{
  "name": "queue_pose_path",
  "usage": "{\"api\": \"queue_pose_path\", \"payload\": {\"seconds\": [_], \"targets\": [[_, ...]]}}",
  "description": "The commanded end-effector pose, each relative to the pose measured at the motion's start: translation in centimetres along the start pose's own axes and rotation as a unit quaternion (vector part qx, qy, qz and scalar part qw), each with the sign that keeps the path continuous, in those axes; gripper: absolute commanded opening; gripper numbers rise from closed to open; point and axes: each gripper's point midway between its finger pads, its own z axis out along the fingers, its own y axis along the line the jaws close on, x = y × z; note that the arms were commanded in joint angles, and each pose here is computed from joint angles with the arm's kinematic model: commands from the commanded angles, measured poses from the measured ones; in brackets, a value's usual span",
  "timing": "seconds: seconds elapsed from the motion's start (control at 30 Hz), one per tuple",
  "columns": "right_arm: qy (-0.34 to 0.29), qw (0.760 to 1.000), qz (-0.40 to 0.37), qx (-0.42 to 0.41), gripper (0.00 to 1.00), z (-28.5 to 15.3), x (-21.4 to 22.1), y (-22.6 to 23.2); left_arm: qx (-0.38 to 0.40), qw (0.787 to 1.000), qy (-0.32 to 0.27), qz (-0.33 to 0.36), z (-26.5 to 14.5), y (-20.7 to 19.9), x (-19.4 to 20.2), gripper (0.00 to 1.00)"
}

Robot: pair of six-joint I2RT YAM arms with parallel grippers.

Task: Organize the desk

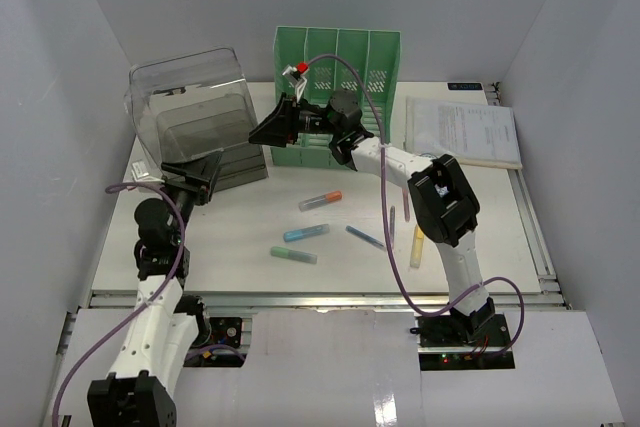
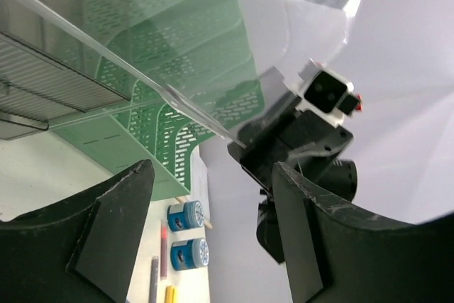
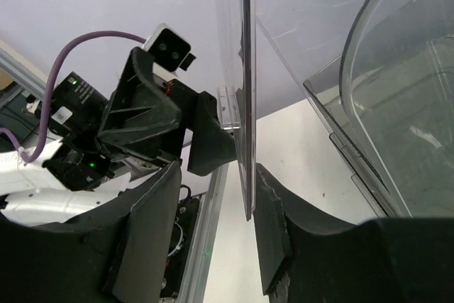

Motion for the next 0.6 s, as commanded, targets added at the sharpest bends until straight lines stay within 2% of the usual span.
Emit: {"api": "queue_pose_path", "payload": {"seconds": [0.0, 0.13, 0.2, 0.27, 0.4, 0.57], "targets": [[-0.018, 0.997, -0.052, -0.051, 0.50, -0.1, -3.1, 5.4, -0.008, 0.998, 0.023, 0.055, -2.0, 1.8, 1.6, 0.68], [-0.023, 0.997, -0.055, -0.051, 0.50, -0.2, -3.7, 5.7, -0.020, 0.999, 0.013, 0.047, -3.4, 3.3, 2.0, 0.29], [-0.024, 0.997, -0.057, -0.053, 0.50, -0.2, -3.8, 6.0, -0.044, 0.998, 0.005, 0.036, -3.7, 4.7, 2.0, 0.20], [-0.026, 0.997, -0.057, -0.053, 0.50, -0.2, -4.0, 6.2, -0.056, 0.998, -0.010, 0.032, -3.9, 5.4, 1.6, 0.16], [-0.026, 0.997, -0.057, -0.055, 0.49, -0.3, -4.1, 6.6, -0.078, 0.996, -0.033, 0.006, -3.2, 7.6, 1.1, 0.14], [-0.028, 0.996, -0.062, -0.062, 0.49, -0.6, -4.6, 7.9, -0.065, 0.996, -0.051, -0.040, -1.4, 8.6, 0.7, 0.13]]}}
